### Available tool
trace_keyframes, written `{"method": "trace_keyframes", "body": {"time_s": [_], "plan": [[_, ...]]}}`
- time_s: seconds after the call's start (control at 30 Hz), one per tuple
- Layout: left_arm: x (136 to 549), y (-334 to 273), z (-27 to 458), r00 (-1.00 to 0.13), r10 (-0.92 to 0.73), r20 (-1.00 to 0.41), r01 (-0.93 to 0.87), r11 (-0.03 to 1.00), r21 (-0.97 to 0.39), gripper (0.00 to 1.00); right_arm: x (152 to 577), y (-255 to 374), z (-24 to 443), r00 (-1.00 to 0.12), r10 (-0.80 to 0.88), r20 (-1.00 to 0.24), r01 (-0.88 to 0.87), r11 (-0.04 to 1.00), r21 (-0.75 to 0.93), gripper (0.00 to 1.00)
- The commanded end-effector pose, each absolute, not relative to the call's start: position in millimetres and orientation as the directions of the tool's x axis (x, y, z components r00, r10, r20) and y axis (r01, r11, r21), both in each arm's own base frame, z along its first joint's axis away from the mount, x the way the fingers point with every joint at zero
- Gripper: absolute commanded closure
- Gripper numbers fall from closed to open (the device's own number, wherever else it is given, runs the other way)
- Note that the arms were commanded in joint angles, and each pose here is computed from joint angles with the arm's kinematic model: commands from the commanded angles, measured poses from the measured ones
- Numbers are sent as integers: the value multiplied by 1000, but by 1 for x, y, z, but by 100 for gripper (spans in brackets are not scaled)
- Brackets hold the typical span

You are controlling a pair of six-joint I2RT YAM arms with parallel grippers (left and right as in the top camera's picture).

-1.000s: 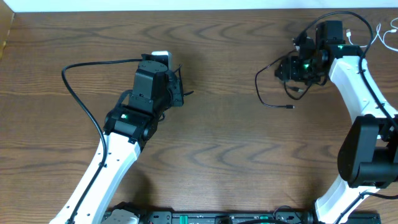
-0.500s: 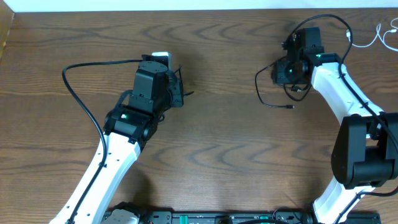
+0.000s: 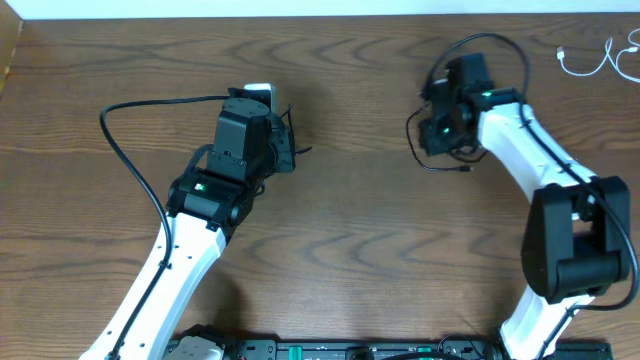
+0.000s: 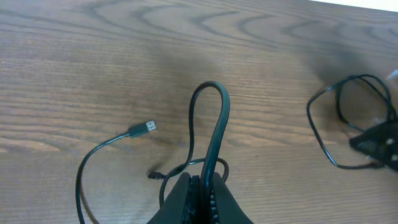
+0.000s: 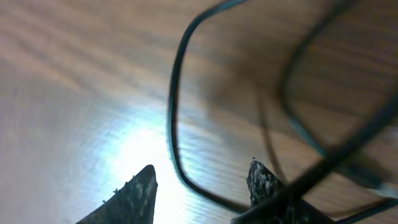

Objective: Untangle cables

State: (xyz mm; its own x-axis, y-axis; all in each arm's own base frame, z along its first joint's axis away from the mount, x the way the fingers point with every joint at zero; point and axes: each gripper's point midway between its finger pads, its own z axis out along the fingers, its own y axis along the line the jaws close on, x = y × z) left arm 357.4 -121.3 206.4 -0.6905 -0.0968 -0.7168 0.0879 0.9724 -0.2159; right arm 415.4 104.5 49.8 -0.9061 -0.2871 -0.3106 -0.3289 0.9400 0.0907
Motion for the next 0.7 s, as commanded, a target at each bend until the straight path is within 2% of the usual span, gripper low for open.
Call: {"method": "trace_keyframes", "body": {"time_s": [0.0,0.47,0.67], "plan": [[359,-121,207,-693,-108,-713,81,971,-227,92,404,108,23,-889,-392,-234,-411,911,32,57],[359,-121,207,-693,-108,-713,81,971,-227,92,388,120,-8,-864,-487,-125,-482,873,-70,65],[358,-121,206,-696,-107,-710,81,971,-226,92,372,120,-25,-854,-520,-36,-516,853,-79,77]]}}
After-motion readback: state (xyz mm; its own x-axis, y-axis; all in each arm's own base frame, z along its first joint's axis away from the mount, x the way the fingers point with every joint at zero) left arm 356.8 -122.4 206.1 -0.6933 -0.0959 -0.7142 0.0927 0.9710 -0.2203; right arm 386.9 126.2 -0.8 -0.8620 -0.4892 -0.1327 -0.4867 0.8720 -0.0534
